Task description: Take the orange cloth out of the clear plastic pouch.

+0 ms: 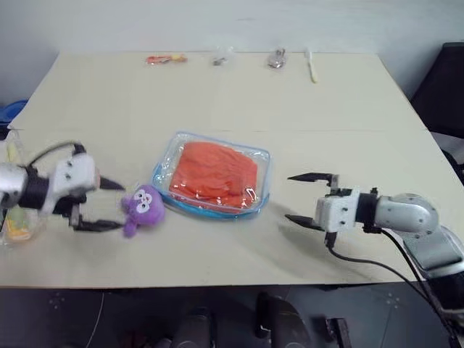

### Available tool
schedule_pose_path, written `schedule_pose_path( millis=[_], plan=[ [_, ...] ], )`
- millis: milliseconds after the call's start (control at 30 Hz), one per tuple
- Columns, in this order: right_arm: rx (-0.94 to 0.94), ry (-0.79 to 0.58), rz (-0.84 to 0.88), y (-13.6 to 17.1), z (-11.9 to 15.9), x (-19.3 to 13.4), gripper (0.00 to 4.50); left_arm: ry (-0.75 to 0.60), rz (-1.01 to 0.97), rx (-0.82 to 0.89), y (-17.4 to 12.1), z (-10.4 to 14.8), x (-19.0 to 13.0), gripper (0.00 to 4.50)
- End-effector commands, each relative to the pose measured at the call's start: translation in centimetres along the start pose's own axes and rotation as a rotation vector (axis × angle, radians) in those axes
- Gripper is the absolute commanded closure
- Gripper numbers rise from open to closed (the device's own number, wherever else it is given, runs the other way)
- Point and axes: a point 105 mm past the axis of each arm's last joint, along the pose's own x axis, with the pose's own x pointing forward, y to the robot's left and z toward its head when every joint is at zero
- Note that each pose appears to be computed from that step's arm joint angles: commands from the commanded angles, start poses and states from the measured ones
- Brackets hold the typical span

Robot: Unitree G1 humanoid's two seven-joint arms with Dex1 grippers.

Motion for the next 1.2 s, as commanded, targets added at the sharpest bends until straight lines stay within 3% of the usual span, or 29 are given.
schedule_pose_path(
  millis=[33,200,267,433,933,1033,1200],
  plan=[
    [0.179,-0.070,0.047,0.9,3.5,-0.7,0.00,-0.033,-0.087,0.150,0.0,3.4,2.1,0.01],
    [0.326,-0.127,-0.015,1.1,5.7,0.0,0.00,0.034,-0.156,0.372,0.4,4.2,6.9,0.01],
    [0.358,-0.134,-0.057,0.9,5.9,0.3,0.00,0.118,-0.163,0.512,0.8,3.0,8.3,0.01],
    [0.395,-0.119,-0.125,0.6,5.9,0.4,0.00,0.206,-0.116,0.648,2.5,1.2,9.5,0.01],
    [0.456,-0.133,-0.116,2.1,6.7,0.5,0.00,0.116,0.003,0.656,3.5,2.0,11.0,0.01],
    [0.459,-0.130,-0.112,2.3,6.7,0.5,0.00,0.087,0.012,0.630,3.2,2.2,11.1,0.59],
    [0.462,-0.120,-0.109,2.5,6.5,0.5,0.00,0.045,0.029,0.565,2.9,2.7,10.8,2.10]
  ],
)
